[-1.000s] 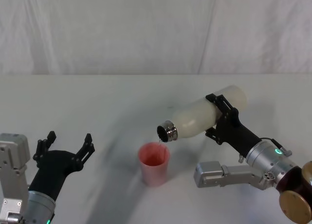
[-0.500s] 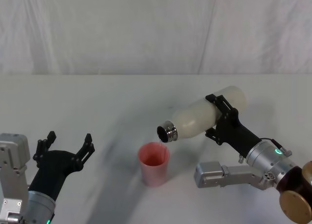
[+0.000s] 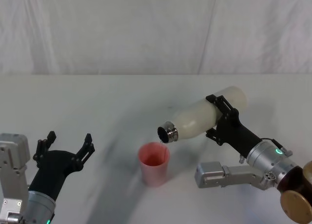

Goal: Grasp the thermos with one hand and pour water into the cup lid.

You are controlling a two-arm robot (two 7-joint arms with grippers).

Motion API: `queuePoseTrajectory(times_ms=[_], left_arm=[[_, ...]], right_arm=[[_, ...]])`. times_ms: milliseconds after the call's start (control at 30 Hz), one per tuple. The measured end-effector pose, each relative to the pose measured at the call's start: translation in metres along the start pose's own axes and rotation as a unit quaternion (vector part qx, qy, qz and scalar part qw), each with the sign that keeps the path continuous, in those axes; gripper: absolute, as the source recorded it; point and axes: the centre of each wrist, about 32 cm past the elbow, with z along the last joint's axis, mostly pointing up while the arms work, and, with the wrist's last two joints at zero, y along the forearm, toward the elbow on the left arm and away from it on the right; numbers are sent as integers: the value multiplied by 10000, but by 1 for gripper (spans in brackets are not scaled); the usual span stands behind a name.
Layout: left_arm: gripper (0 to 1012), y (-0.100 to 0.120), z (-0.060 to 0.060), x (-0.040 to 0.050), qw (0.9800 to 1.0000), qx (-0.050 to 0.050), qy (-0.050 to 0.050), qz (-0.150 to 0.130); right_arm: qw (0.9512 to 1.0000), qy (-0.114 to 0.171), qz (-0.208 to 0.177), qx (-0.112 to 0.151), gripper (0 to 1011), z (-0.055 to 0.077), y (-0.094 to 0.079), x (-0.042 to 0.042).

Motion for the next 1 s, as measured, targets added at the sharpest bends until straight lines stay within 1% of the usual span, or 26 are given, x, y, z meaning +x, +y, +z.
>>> queuePoseTrajectory(times_ms=[267,533,800,967,1000], left_arm=[[1001,0,0,0,10000,0,0,0],[1001,0,0,0,10000,0,0,0],[1001,0,0,0,10000,0,0,0],[1001,0,0,0,10000,0,0,0],[1001,0,0,0,10000,0,0,0]], right_arm=[[10000,-6,11,16,953,-1,1,3],[9999,76,77,49,953,12,3,3],[9996,250,126,81,953,34,2,10],[9988,463,148,87,953,60,-2,38],[9983,559,142,86,953,70,-6,51]])
